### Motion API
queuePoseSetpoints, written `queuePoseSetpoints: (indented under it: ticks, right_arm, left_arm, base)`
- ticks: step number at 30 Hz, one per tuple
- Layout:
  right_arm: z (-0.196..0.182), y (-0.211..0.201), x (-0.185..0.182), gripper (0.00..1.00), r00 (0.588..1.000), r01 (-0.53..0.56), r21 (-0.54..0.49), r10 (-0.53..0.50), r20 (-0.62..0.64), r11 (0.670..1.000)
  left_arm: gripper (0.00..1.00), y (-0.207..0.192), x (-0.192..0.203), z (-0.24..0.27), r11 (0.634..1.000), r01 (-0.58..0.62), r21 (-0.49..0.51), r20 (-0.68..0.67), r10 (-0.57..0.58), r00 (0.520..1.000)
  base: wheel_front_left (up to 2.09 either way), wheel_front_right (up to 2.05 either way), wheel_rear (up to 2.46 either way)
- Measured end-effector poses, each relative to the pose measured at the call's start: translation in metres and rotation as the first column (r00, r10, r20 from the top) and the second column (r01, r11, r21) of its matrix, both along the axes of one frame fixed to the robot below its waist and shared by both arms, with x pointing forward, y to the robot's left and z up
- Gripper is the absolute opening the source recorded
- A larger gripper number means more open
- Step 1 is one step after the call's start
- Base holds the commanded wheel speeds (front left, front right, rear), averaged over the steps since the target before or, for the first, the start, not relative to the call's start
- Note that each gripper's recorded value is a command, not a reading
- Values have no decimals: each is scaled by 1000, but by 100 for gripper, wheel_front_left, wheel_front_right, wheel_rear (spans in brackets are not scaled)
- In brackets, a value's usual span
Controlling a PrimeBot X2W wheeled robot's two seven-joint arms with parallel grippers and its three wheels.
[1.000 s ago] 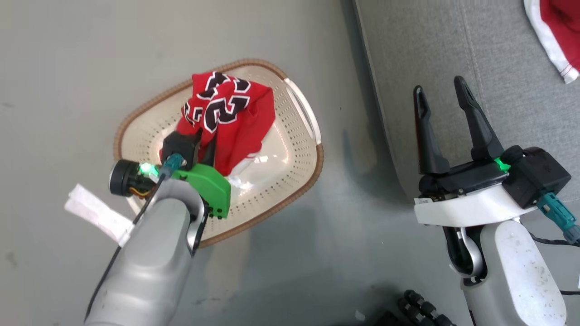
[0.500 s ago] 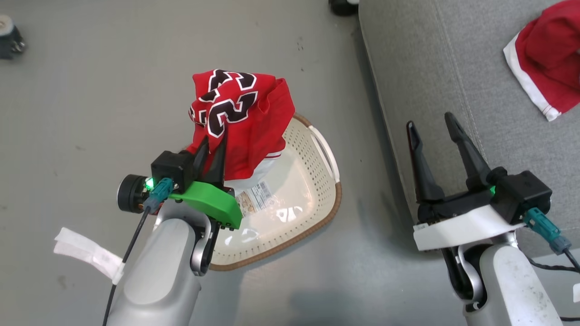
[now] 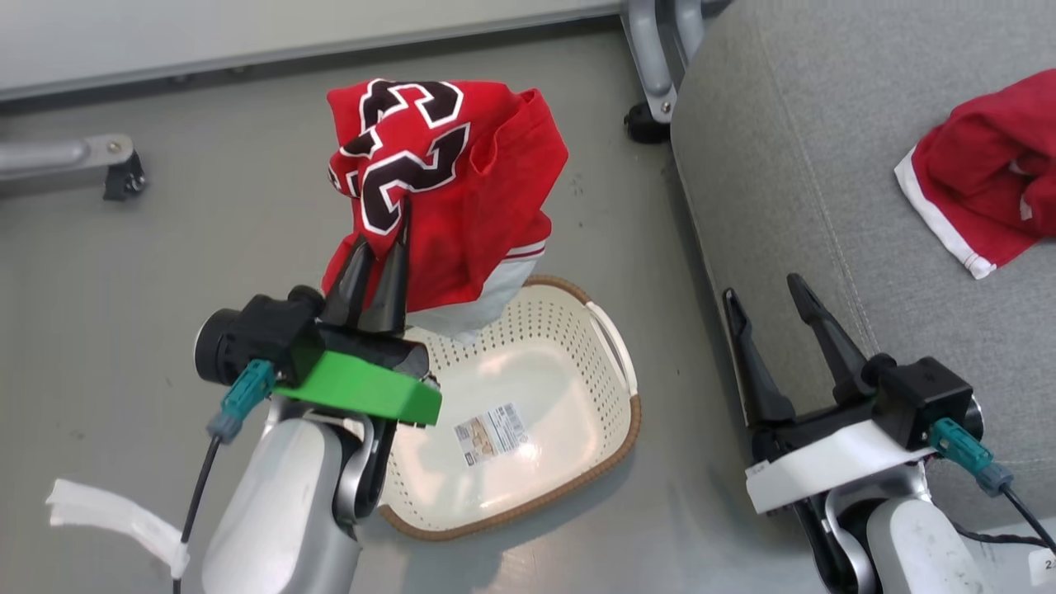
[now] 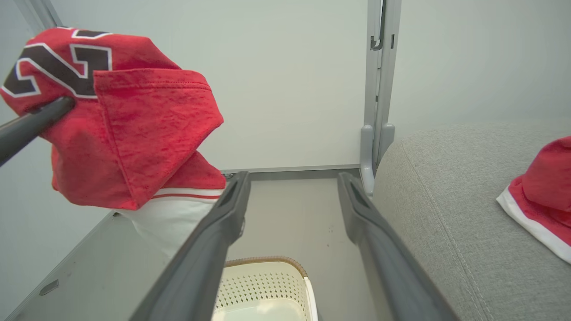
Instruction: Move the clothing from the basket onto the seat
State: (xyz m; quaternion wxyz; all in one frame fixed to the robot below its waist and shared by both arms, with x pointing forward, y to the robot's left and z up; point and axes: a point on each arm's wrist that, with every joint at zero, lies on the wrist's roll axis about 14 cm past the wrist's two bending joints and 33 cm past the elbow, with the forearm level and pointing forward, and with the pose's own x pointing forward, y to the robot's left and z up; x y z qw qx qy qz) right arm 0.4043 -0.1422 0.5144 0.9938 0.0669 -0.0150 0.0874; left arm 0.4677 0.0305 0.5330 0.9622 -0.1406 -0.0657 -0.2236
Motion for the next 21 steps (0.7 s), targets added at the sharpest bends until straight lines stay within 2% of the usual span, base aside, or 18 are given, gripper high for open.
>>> queuePoseSetpoints:
  ticks: [9,21]
  right_arm:
    - [17,4,-25,100,1000,-12,2,12,21,1000]
    - [33,3,-50,100,999,-8,16,7,50,1000]
  left_arm:
    - [0,5,-40,49,1000,-11,-25,132,14,991]
    - [0,5,-78,74,1000,-14,-24,177,18,984]
  base:
    - [0,0,0]
    - [0,0,0]
